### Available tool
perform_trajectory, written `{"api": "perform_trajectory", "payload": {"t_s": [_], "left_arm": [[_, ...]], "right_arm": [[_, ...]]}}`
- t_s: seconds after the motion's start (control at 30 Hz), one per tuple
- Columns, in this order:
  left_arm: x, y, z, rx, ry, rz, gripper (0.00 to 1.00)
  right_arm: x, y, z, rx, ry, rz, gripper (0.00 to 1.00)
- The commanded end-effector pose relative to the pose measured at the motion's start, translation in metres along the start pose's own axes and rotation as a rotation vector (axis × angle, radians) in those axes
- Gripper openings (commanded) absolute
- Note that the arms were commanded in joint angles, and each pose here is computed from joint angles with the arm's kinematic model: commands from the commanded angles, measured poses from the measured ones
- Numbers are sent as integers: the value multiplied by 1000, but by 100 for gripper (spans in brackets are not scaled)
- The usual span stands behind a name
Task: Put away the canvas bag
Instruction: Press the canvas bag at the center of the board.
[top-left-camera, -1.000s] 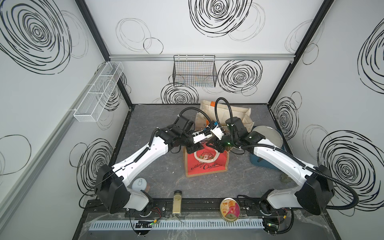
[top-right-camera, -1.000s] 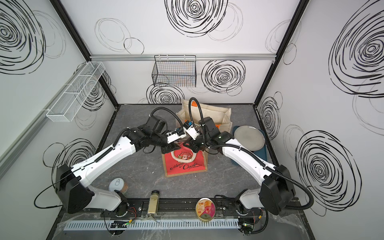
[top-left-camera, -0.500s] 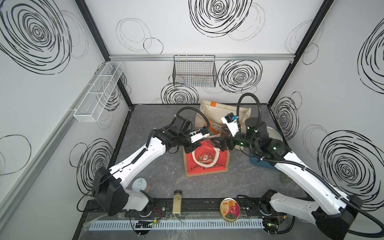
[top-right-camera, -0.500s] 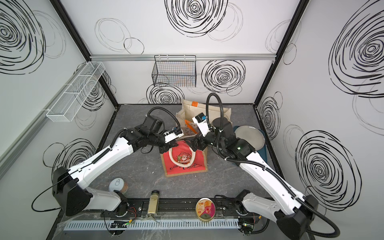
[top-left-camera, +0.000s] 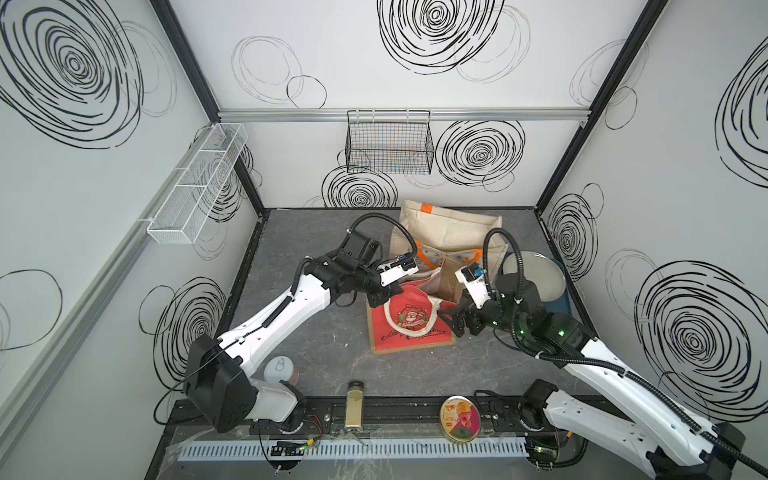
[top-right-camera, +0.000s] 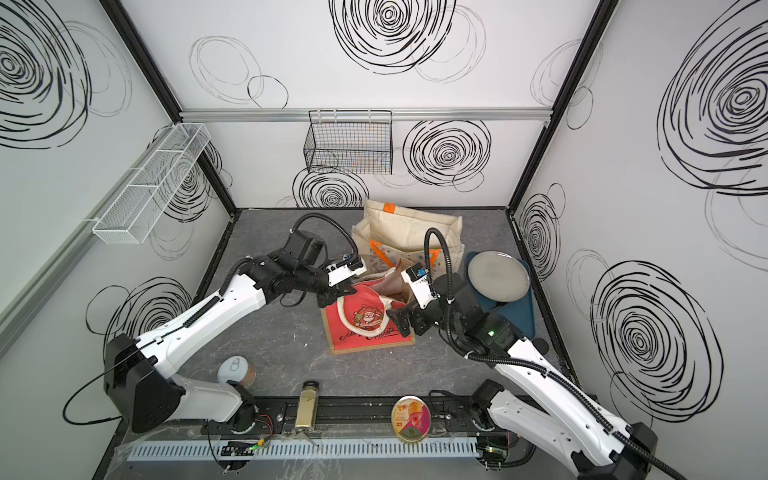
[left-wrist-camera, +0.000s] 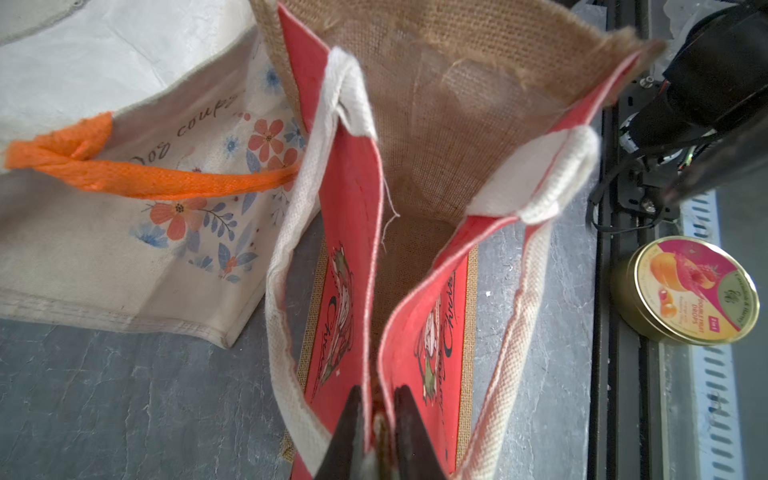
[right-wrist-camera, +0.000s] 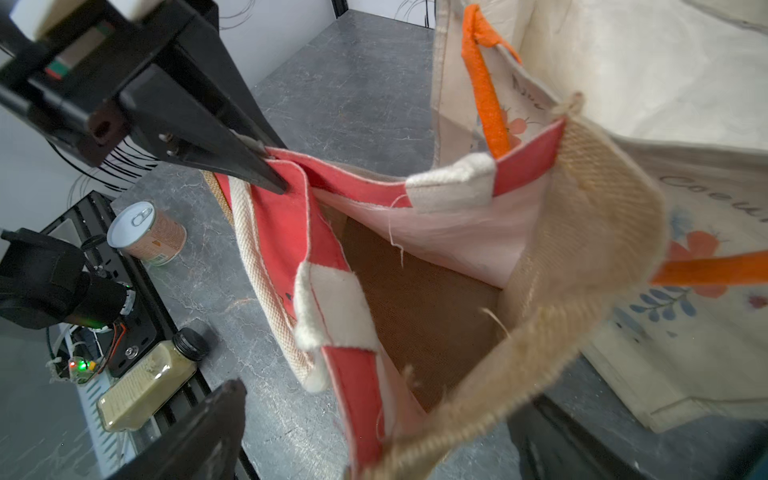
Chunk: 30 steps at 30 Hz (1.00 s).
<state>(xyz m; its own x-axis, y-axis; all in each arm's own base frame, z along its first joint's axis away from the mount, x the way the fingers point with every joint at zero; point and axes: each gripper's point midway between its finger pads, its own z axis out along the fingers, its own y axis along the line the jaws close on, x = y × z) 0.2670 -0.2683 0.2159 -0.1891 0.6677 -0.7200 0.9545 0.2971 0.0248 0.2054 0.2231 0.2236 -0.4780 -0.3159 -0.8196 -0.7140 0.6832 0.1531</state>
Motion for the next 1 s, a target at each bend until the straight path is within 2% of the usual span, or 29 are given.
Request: {"api": "perform_trajectory", "payload": {"t_s": [0.0,0.1,0.17,0.2,0.27,0.33,0.37,0.43,0.47,0.57,0.63,0.7,0.77,0.83,0.97], "left_arm": [[-7,-12,-10,48,-50,32,2],[-6,-13,-9,54,-55,33,2],[-6,-13,-9,52,-54,28,2],[-5,-13,-9,48,-52,28,2],[-4,-11,-9,36,-50,27,2],[-3,-9,-9,27,-50,25,3],[-3,-9,-10,28,-52,24,3],[-3,-9,-11,27,-54,23,6],[-2,-9,-11,27,-49,23,10],[0,-7,-10,23,-18,24,24],[-2,-5,-8,4,1,33,45],[-10,-3,-8,-18,-1,49,72],[-20,-1,-5,-44,0,77,84],[-29,-1,2,-61,17,116,86],[-38,-5,21,-4,59,157,85]], "right_arm": [[-20,-14,22,99,-47,-75,100],[-38,-4,33,47,-88,-141,91],[-44,15,33,-43,-127,-199,79],[-44,23,33,-77,-138,-232,69],[-37,32,33,-106,-127,-275,57],[-28,32,34,-108,-111,-294,54],[-23,32,34,-111,-104,-305,49],[-19,32,35,-114,-111,-330,15],[-19,31,36,-111,-115,-332,8],[-21,26,42,-82,-117,-321,8],[-22,28,44,-93,-129,-322,8],[-22,33,46,-130,-142,-322,7],[-21,38,46,-164,-153,-316,8],[-20,42,45,-192,-161,-303,9],[-20,40,42,-206,-198,-265,9]]}}
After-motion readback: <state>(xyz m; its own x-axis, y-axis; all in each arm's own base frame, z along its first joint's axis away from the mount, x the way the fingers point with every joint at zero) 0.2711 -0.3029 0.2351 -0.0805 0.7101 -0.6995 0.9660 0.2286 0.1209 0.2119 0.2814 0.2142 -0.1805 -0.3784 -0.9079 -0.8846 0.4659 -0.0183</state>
